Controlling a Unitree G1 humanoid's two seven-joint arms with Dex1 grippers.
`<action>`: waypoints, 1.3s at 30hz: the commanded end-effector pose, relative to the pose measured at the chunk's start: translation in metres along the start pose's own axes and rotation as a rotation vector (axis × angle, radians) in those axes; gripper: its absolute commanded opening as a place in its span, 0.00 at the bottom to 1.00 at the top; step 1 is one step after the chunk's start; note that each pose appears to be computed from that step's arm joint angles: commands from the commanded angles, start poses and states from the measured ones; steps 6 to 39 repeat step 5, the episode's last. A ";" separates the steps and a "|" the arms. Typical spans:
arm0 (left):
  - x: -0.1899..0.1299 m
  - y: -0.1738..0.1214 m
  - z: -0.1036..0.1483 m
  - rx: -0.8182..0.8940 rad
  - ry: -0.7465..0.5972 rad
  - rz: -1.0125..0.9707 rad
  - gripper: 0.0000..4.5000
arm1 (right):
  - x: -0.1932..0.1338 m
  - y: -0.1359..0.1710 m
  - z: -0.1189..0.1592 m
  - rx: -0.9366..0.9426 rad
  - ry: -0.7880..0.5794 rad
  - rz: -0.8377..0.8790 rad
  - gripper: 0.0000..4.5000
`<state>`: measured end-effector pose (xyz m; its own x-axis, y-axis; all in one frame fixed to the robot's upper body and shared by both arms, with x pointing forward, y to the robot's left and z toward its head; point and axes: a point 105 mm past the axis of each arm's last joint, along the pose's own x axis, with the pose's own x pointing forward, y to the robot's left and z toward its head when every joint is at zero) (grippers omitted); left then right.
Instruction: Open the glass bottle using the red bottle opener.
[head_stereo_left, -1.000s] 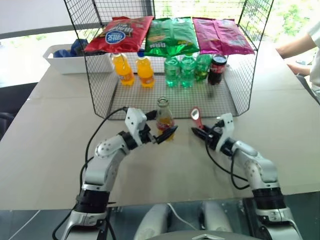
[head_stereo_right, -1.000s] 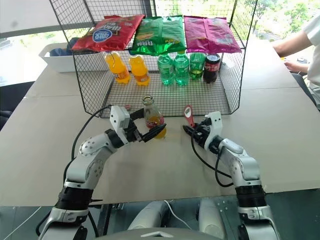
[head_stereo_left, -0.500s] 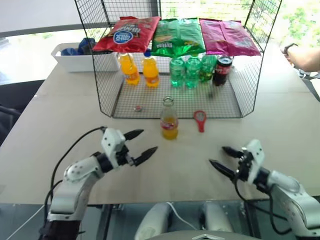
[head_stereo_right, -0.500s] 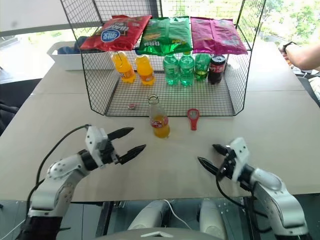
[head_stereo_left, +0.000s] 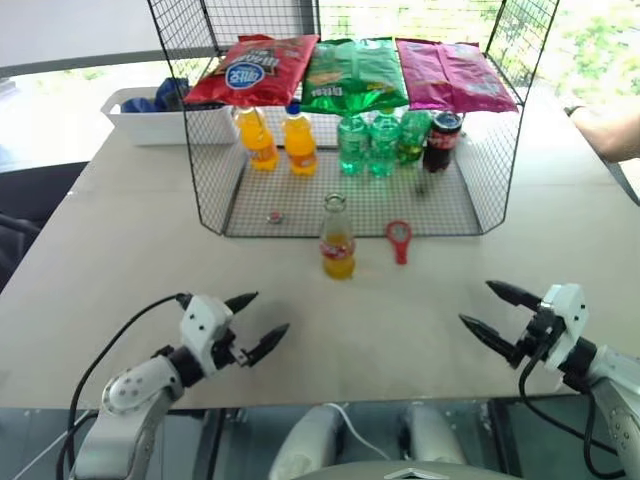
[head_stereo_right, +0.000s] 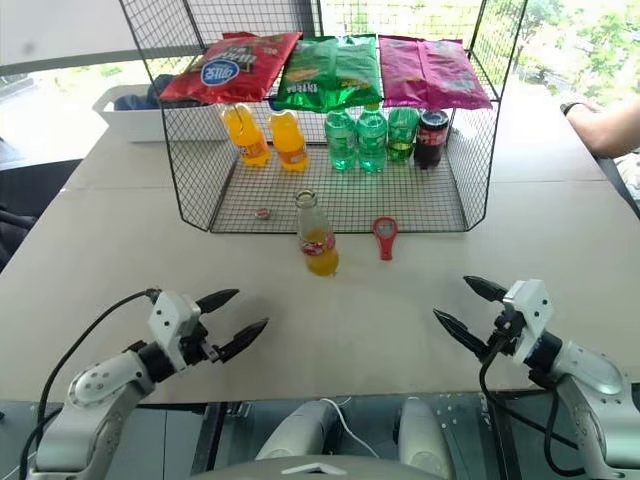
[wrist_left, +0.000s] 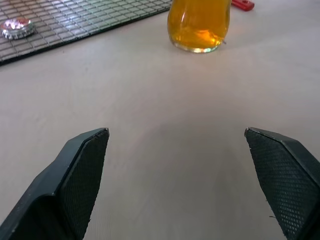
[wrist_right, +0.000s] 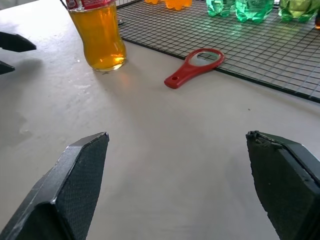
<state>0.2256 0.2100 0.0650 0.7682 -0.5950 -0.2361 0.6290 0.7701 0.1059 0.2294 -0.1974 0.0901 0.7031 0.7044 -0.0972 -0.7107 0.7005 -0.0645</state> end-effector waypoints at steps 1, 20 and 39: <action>-0.006 0.004 0.015 0.060 -0.043 0.038 1.00 | -0.008 -0.008 0.005 -0.057 -0.012 -0.018 0.99; -0.011 0.005 0.015 0.073 -0.036 0.060 1.00 | -0.007 -0.009 0.002 -0.068 -0.002 -0.003 0.99; -0.011 0.005 0.015 0.073 -0.036 0.060 1.00 | -0.007 -0.009 0.002 -0.068 -0.002 -0.003 0.99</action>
